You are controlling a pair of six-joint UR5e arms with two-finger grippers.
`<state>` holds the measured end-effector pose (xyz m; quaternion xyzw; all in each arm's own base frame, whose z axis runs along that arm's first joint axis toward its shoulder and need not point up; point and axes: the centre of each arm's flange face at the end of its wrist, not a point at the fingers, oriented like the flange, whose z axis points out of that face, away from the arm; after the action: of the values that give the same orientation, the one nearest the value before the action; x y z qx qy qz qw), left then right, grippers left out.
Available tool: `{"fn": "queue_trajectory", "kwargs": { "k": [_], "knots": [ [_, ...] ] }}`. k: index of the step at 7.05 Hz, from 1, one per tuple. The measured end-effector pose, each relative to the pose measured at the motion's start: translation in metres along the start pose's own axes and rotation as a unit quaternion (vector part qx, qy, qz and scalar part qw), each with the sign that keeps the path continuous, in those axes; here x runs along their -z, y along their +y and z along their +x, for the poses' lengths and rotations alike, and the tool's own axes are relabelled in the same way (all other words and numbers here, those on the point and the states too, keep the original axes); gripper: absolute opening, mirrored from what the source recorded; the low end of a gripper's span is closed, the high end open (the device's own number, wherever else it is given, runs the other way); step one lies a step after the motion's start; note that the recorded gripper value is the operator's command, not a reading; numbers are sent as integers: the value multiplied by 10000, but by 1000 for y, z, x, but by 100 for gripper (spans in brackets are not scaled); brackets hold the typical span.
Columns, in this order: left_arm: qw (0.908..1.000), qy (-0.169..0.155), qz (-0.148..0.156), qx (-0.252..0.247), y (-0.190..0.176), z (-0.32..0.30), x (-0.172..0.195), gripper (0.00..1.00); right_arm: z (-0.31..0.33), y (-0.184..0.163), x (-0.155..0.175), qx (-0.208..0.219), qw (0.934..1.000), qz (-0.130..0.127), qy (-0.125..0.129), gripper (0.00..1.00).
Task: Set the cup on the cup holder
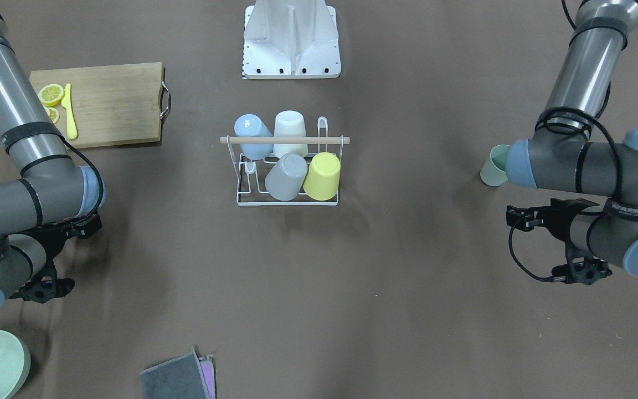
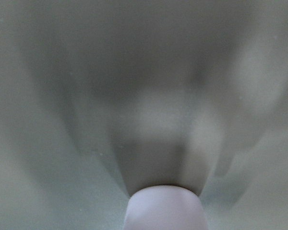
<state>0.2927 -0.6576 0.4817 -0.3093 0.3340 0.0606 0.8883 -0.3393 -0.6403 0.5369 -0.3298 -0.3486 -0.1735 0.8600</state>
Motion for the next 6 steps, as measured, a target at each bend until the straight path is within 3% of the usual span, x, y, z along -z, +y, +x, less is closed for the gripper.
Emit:
{"fn": "queue_trajectory", "kwargs": {
  "k": [2,4,6],
  "knots": [
    [9992,-151,-373,20,7,5,-28,97,0,-1,-8,20,10000,-87,-8,86],
    [9977,-292,-608,-12,11,3,-56,97,1,-3,-19,-8,9998,-179,-4,72],
    [9971,-376,-658,-74,13,7,-66,97,2,-5,-29,-36,9997,-258,4,33]
  ]
}}
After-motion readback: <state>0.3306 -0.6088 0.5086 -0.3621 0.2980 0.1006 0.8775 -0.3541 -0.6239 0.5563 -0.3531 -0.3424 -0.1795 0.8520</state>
